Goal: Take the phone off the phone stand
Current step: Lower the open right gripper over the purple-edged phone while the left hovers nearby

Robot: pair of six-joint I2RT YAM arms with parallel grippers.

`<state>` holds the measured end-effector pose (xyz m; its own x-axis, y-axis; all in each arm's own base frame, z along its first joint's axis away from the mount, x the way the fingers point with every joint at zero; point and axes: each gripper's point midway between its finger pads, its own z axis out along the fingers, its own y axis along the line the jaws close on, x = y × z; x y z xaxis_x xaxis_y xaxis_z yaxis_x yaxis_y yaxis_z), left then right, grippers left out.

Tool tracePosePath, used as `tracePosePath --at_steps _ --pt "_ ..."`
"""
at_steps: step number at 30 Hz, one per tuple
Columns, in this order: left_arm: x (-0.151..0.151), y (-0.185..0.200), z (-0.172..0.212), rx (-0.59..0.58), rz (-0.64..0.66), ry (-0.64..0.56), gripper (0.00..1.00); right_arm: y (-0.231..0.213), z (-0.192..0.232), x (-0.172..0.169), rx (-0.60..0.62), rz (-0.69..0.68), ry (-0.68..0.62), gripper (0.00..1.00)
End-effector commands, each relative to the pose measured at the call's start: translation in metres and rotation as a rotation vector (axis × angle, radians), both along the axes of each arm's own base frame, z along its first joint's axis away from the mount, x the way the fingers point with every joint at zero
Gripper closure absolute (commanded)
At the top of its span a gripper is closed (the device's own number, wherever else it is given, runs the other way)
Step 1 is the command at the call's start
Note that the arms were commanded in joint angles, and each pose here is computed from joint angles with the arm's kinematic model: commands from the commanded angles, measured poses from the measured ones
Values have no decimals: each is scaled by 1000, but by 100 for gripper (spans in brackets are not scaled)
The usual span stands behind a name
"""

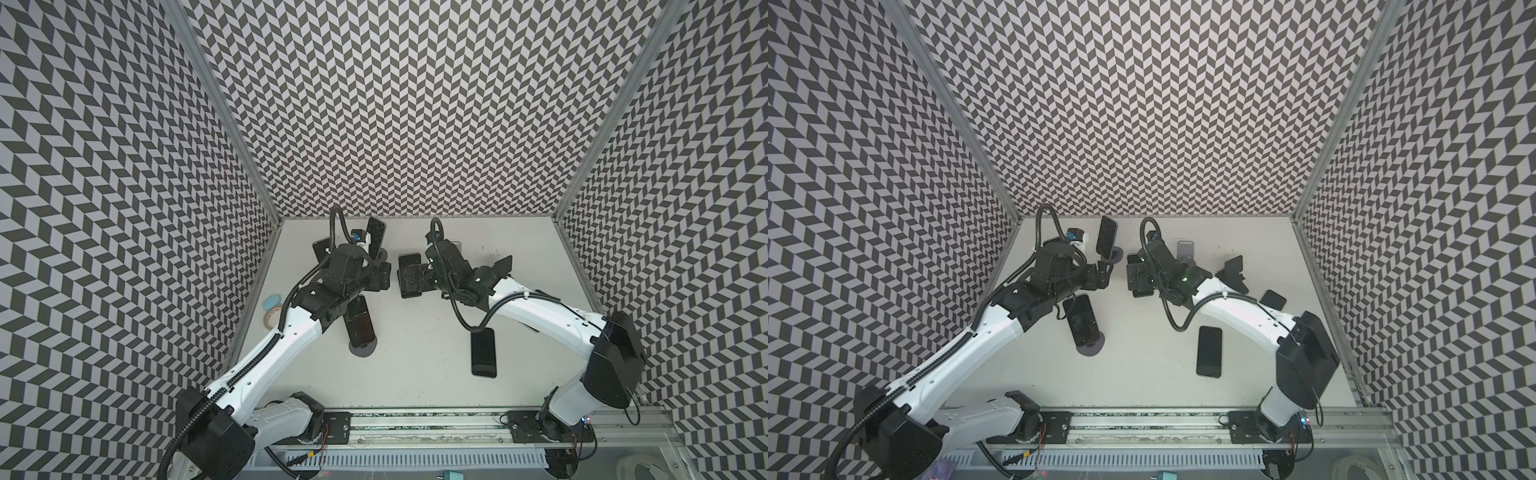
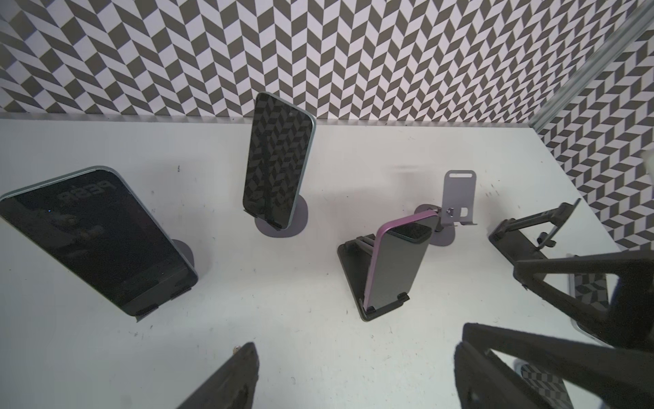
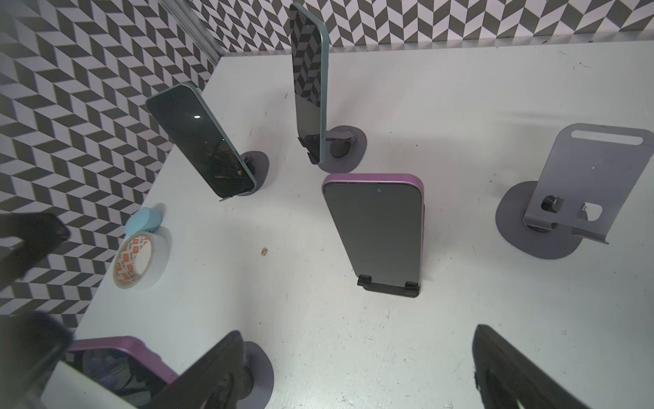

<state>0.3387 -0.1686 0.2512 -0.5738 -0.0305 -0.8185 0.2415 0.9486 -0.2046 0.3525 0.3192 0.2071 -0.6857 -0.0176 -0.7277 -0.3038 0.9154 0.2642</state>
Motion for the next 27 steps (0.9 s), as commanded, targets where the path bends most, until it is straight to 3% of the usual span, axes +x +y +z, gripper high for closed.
tracePosePath --at_steps 1,27 --pt "4 -3 7 -9 -37 -10 13 11 10 16 3 -7 -65 2" --pt "27 9 -26 52 -98 57 13 24 -35 70 -77 -100 -34 1"
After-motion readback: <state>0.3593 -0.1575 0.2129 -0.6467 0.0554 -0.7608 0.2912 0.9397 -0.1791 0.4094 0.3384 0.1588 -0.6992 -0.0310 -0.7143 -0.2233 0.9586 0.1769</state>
